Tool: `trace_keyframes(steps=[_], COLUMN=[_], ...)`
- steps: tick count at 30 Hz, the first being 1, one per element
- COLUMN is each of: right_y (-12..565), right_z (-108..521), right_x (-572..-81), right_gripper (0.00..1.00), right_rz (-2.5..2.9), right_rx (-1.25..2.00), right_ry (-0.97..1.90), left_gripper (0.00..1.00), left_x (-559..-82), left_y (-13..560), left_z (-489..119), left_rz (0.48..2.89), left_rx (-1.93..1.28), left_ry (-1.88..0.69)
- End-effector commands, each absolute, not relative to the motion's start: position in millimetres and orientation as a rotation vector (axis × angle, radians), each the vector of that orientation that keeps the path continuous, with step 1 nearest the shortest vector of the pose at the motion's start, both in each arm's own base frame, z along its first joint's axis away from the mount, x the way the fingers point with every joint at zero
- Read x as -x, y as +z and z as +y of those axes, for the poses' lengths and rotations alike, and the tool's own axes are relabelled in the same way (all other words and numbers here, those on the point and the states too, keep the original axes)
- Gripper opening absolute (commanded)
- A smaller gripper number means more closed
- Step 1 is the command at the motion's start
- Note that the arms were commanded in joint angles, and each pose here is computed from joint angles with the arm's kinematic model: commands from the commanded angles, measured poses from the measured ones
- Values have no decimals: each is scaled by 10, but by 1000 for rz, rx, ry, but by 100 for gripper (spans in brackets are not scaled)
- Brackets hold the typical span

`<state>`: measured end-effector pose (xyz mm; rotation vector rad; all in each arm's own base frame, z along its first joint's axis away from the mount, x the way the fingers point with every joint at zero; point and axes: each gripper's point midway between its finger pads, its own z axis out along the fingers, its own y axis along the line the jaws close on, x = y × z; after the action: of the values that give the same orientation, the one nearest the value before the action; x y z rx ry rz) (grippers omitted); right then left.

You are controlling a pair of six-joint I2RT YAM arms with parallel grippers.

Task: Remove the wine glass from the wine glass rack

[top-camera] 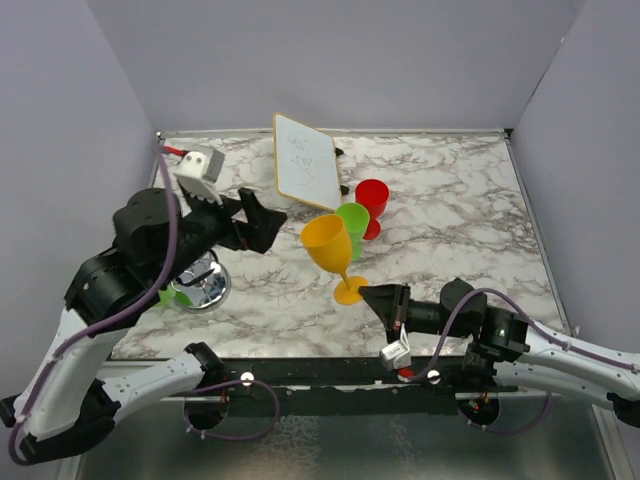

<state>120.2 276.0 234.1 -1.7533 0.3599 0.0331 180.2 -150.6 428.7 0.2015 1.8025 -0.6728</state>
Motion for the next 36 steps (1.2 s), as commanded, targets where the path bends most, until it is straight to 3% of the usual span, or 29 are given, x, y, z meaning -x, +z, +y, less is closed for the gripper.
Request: trace_keyframes(steps=[1, 4, 14, 20, 23, 27, 33, 36], right_y=[2472, 2446, 2494, 2478, 2434, 2420, 2401, 2390], right_z=[2503, 2412, 2299, 2288, 2273, 2272, 2321, 2328], right_x=[-1433, -1448, -1476, -1501, -1517, -1514, -1489, -1481], right_gripper=[1, 1, 1, 1, 1, 1, 20, 36], right_rz=[225, 176, 124, 138, 171, 229, 257, 311], right_rx=[1765, 1796, 1798, 1815, 1835, 1825, 1797, 1787], right_ry=[-333, -418, -527, -536, -522, -469, -411, -355], left_gripper=[99, 97, 75, 51, 44, 26, 9, 4], left_x=[-1802, -1804, -1654, -1670, -1747, -1838, -1858, -1905], left_y=[4138, 4036, 3745, 3501, 3471, 3423, 3438, 3454], left_z=[-2004, -2171, -2710, -2828, -2779, -2690, -2706, -2640], left_rz=[1872, 1904, 2013, 2093, 2094, 2107, 2109, 2104], left_rx=[-324, -366, -564, -608, -580, -549, -554, -524], left_ry=[-848, -903, -1150, -1169, -1108, -1017, -1012, -967])
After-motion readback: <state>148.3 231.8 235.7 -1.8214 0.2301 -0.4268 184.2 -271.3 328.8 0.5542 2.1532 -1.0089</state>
